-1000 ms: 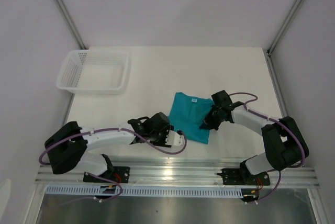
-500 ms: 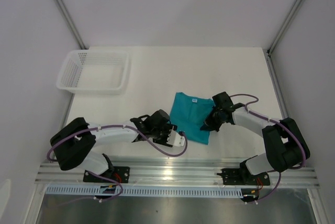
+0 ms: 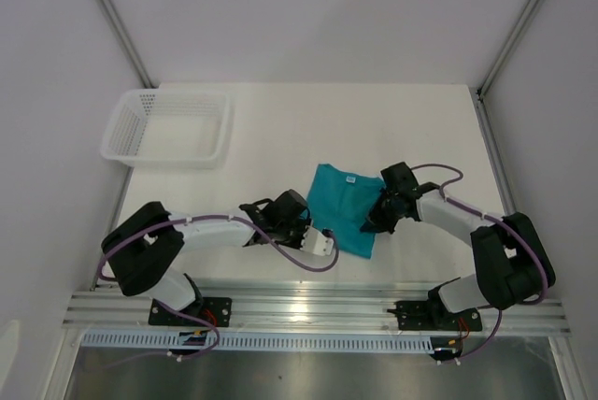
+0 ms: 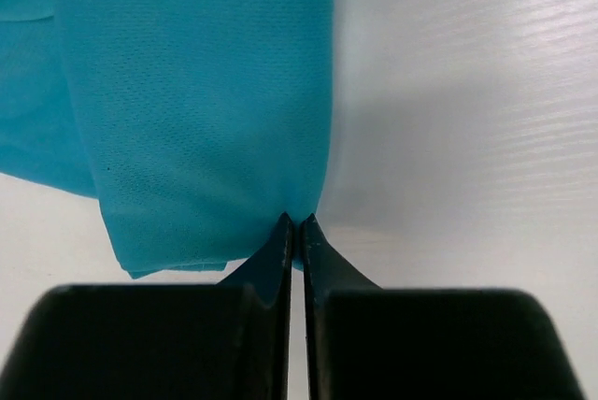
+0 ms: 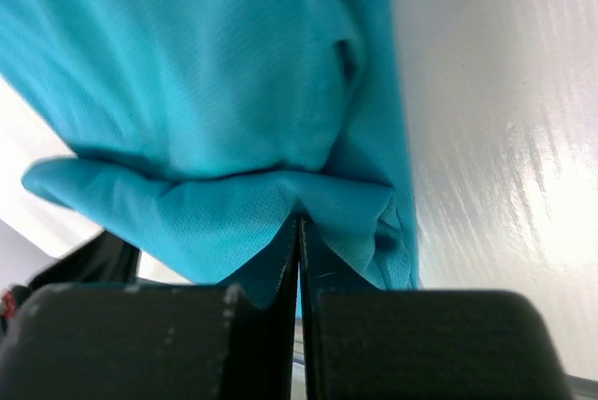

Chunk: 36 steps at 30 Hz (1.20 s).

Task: Roll the t-shirts
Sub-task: Roll the tshirt

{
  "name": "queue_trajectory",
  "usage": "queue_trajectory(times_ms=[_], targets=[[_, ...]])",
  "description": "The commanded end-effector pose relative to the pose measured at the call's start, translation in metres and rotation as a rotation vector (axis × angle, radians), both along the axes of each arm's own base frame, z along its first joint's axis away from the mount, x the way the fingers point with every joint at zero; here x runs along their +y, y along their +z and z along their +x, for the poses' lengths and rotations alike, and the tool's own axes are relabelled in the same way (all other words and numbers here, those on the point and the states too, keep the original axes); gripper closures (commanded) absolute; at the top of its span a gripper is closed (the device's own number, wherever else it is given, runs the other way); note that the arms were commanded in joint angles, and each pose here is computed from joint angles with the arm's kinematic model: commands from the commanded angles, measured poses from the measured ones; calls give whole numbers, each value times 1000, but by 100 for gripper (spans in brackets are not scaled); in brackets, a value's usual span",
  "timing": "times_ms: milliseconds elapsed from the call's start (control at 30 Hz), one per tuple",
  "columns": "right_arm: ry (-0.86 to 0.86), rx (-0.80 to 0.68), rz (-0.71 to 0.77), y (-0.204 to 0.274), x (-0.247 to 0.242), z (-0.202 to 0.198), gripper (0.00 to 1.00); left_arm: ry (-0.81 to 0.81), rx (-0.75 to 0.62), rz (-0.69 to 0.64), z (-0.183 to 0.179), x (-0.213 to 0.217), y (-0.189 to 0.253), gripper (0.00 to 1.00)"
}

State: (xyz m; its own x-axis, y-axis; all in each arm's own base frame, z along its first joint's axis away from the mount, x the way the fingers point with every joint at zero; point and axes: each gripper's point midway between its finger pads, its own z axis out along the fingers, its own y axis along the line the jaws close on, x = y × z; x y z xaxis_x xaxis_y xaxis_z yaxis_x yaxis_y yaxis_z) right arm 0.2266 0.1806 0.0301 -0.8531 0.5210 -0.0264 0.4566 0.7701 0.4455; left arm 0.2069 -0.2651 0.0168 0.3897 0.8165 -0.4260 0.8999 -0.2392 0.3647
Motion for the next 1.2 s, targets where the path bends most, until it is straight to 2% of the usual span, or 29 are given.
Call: queue_trajectory(times_ms=[0, 100, 133, 233, 267, 333, 400, 467, 633, 833, 900, 1067, 1167], targets=[[119, -150, -73, 30, -2, 11, 97, 45, 46, 17, 9, 0, 4, 99], [205, -286, -171, 49, -5, 10, 82, 76, 107, 1, 11, -1, 12, 99], [260, -318, -186, 51, 4, 1, 74, 86, 120, 0, 11, 0, 12, 99], [274, -357, -257, 50, -3, -17, 68, 100, 169, -9, 10, 3, 18, 99], [242, -331, -258, 47, -8, -24, 67, 113, 181, -11, 12, 3, 21, 99], [90, -145, -279, 34, -27, -50, 66, 125, 210, -8, 10, 4, 24, 99], [54, -49, -312, 35, -37, -67, 65, 131, 216, -11, 9, 4, 27, 99], [-5, -25, -331, 40, -43, -69, 58, 130, 231, -20, 7, 2, 29, 99], [-85, 3, -185, 46, -23, -65, 56, 162, 263, -22, 7, -2, 31, 99], [-305, 55, -11, 39, 3, -65, 55, 183, 288, -15, 4, 0, 30, 99], [-383, 53, 16, 29, 3, -63, 56, 186, 295, -14, 2, 1, 30, 99], [-406, 60, 29, 18, 9, -63, 55, 191, 294, -15, 3, 1, 30, 99], [-433, 12, -3, 17, 3, -54, 55, 192, 293, -13, 3, 1, 29, 99]])
